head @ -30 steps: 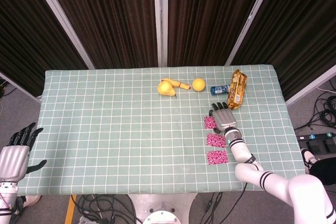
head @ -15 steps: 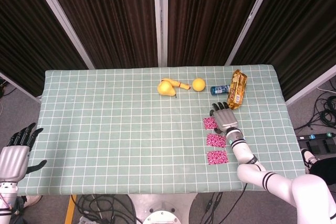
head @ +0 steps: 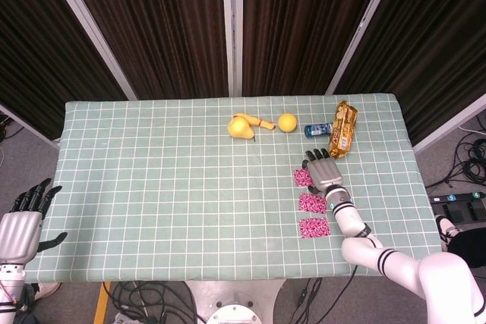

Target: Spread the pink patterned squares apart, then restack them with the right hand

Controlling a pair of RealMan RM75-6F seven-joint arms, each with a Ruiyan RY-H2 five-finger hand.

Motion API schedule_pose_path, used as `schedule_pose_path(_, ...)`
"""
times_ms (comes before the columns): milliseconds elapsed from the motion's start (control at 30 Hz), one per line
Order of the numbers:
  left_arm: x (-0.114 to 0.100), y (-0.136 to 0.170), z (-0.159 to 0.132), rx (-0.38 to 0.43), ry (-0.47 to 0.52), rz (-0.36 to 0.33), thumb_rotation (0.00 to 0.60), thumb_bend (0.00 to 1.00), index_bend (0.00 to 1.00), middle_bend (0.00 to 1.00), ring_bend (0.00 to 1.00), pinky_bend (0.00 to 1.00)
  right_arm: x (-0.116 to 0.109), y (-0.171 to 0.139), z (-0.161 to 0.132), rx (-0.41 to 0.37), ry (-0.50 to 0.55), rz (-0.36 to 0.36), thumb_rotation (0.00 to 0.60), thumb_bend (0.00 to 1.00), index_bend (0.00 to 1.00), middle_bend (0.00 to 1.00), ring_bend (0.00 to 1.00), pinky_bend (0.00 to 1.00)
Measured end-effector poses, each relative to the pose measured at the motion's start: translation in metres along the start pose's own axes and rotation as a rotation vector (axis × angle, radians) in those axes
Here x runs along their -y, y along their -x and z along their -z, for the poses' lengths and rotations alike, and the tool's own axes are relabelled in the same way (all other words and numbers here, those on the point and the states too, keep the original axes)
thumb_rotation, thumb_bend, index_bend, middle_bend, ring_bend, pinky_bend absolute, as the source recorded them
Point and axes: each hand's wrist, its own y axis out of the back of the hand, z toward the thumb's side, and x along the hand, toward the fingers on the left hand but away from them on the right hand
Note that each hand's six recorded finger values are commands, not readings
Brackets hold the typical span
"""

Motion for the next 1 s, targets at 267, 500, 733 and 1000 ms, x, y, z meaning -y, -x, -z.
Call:
schedule_pose_path(267, 0.0006, -0.0008, -0.0005, 0.002, 0.0, 0.0, 0.6, 0.0, 0.19, 0.15, 0.12, 0.17, 0.0005, -0.0005, 0.0014, 0.001, -0.017, -0.002, 0.53, 0.1, 0.28, 0.07, 0.0, 0.0)
schedule_pose_path(500, 0.0013, 0.0004, 0.0012, -0.004, 0.002, 0.003, 0.6, 0.0, 0.19, 0.16, 0.12, 0.17, 0.0023, 0.0022, 0.0018, 0.01, -0.02, -0.01, 0.532, 0.11, 0.33, 0.07, 0.0, 0.0)
schedule_pose_path(733, 0.001, 0.0003, 0.001, -0.002, 0.003, 0.001, 0.6, 0.0, 0.19, 0.16, 0.12, 0.17, 0.0011, 0.0017, 0.0016, 0.01, -0.025, -0.006, 0.55, 0.15, 0.4, 0.08, 0.0, 0.0)
schedule_pose_path(1000, 0.001, 0.001, 0.0009, -0.002, 0.003, 0.0, 0.6, 0.0, 0.19, 0.16, 0.12, 0.17, -0.0034, -0.0017, 0.0032, 0.01, -0.013, 0.01, 0.568, 0.15, 0.41, 0.08, 0.0, 0.0)
